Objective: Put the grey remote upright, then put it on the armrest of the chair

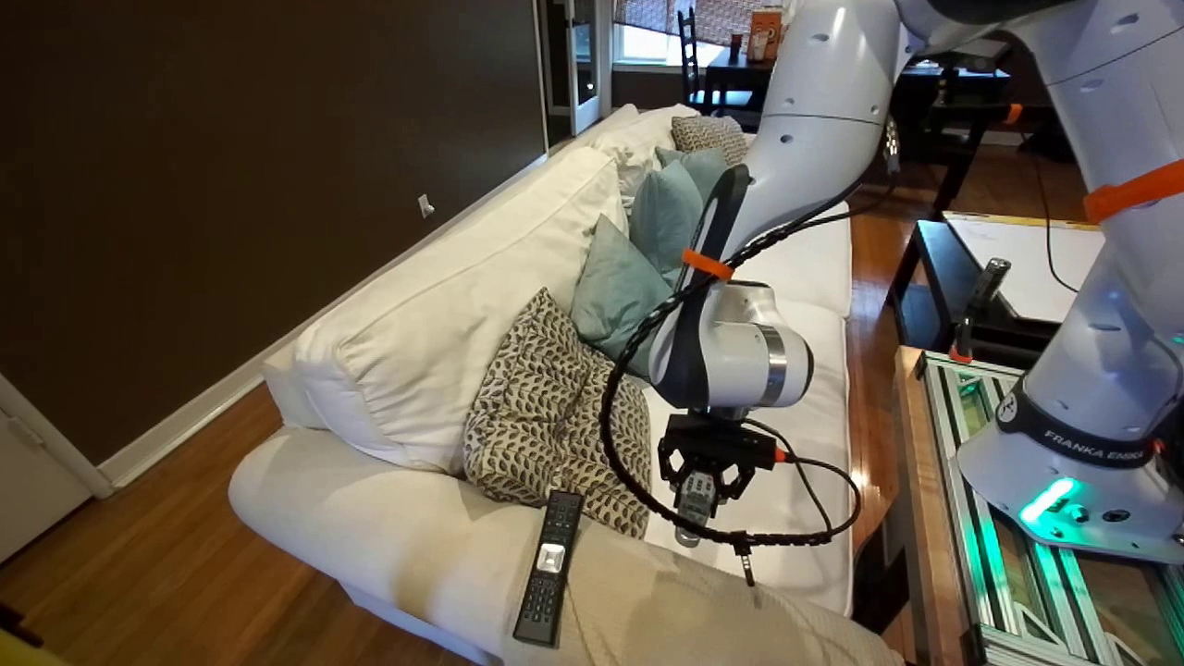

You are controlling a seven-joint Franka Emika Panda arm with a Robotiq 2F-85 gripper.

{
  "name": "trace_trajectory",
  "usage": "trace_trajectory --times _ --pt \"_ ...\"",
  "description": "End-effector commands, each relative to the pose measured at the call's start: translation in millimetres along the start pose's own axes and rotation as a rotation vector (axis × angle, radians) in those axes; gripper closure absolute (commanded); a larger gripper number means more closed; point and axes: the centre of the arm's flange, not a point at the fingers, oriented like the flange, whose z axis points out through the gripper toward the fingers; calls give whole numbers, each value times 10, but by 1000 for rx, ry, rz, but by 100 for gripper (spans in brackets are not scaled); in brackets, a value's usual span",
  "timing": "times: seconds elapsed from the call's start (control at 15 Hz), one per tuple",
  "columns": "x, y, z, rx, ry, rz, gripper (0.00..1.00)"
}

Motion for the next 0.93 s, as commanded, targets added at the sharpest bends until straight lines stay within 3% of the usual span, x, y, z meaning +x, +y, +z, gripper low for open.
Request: trace_trajectory --times 0.0,0.33,0.4,0.87 --pt "-35 -24 -41 8 2 2 47" --pt "-48 -20 -84 12 7 6 47" --pt "-47 -14 -82 10 7 6 72" --pt "-799 52 -180 -9 179 -25 72"
